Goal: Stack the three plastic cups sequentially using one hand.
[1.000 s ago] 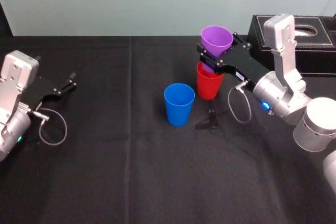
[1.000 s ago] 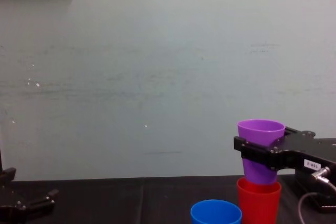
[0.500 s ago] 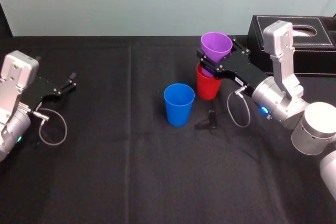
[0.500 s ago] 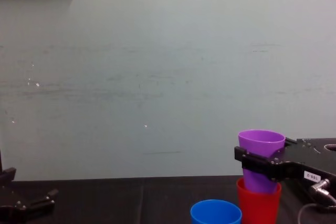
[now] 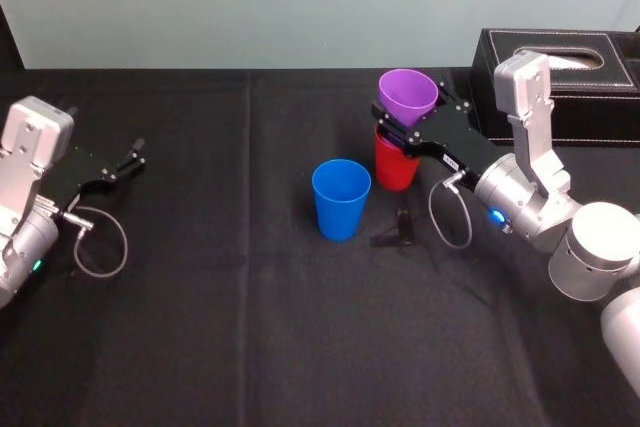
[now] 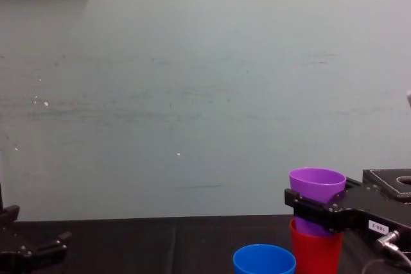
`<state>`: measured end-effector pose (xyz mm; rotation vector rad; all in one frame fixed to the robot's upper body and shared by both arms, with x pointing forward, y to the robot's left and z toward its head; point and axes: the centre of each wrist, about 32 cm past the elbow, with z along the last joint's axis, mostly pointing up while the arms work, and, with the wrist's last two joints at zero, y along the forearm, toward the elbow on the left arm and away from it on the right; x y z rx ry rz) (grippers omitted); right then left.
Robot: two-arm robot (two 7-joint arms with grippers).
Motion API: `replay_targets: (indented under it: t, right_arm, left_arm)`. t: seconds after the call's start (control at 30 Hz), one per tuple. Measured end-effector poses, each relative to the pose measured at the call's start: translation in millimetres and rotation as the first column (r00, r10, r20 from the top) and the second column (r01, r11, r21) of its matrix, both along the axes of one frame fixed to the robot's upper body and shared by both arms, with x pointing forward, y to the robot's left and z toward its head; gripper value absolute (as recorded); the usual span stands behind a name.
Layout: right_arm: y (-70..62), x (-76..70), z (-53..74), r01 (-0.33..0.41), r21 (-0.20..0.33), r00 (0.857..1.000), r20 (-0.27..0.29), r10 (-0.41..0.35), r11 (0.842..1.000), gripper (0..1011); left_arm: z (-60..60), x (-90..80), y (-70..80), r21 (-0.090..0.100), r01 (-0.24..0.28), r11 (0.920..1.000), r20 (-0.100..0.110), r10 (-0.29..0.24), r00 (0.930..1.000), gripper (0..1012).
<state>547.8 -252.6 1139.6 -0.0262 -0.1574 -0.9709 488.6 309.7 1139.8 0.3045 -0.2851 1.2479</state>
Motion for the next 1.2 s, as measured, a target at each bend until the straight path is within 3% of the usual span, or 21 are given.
replay_targets:
  t: [0.57,1.03,1.2]
  right_arm:
    - [-1.4,1.2,-8.6,0.005,0.000,1.000,-0.008,-0.005,1.000,744]
    - [-1.6,1.2,-8.2,0.004,-0.001,1.000,-0.008,-0.004,1.000,746]
    - [-1.7,1.2,-8.1,0.005,-0.001,1.000,-0.008,-0.005,1.000,838]
  left_arm:
    - [0.0,0.0,0.0,0.000,0.000,1.0000,0.000,0.000,1.0000,1005]
    - [0.0,0.0,0.0,0.000,0.000,1.0000,0.000,0.000,1.0000,1004]
    - [0.0,0.0,0.0,0.000,0.000,1.0000,0.000,0.000,1.0000,1005]
